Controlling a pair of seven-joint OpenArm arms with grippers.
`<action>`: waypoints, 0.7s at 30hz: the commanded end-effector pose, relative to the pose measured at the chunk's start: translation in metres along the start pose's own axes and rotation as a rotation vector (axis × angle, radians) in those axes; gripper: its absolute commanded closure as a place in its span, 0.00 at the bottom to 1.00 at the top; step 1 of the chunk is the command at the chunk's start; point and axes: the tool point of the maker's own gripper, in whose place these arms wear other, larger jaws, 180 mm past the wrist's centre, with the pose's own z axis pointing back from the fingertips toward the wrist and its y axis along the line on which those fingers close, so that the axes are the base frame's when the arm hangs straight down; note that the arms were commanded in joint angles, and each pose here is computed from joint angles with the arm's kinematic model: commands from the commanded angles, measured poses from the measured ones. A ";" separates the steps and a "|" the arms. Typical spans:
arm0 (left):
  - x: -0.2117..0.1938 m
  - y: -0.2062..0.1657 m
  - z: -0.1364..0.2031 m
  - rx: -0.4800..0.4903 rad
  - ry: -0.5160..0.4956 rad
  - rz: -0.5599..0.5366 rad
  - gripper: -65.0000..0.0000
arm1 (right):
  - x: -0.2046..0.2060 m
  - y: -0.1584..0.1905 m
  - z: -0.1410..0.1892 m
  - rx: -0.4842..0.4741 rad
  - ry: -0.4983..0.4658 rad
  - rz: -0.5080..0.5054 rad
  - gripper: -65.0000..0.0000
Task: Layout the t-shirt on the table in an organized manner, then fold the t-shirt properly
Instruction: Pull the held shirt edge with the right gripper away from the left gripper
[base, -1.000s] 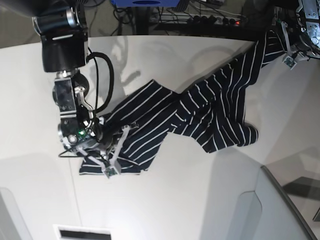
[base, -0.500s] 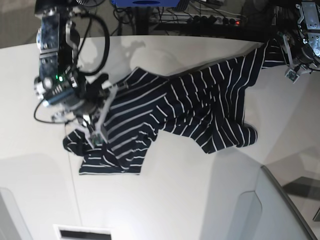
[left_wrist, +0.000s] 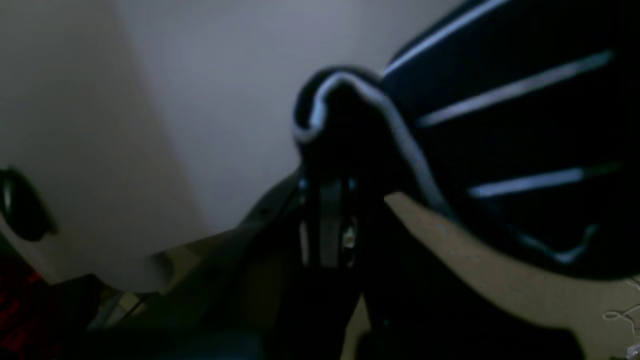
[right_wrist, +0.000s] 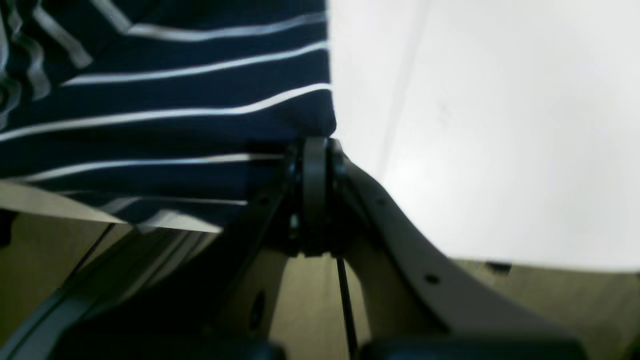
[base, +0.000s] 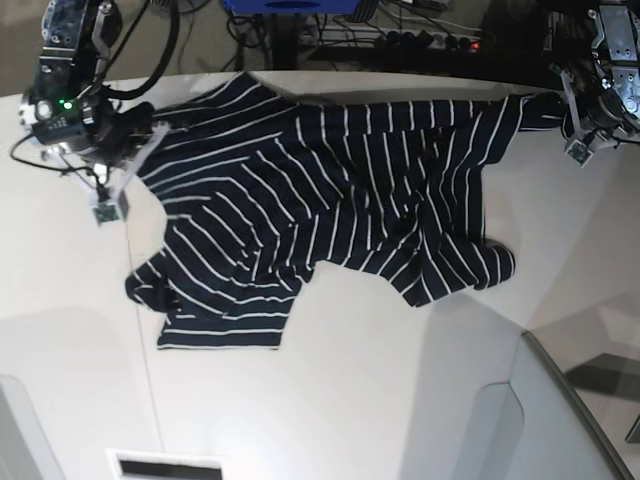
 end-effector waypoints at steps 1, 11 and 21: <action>0.000 0.016 0.005 0.042 0.008 -0.011 1.00 | 0.000 -0.010 0.002 -0.026 0.006 -0.014 1.00; 0.006 0.002 0.001 0.009 0.004 -0.050 1.00 | -0.030 0.000 0.001 0.015 0.173 -0.087 0.83; 0.009 -0.009 -0.001 -0.008 -0.007 -0.031 1.00 | 0.060 0.003 -0.019 0.151 -0.107 -0.105 0.49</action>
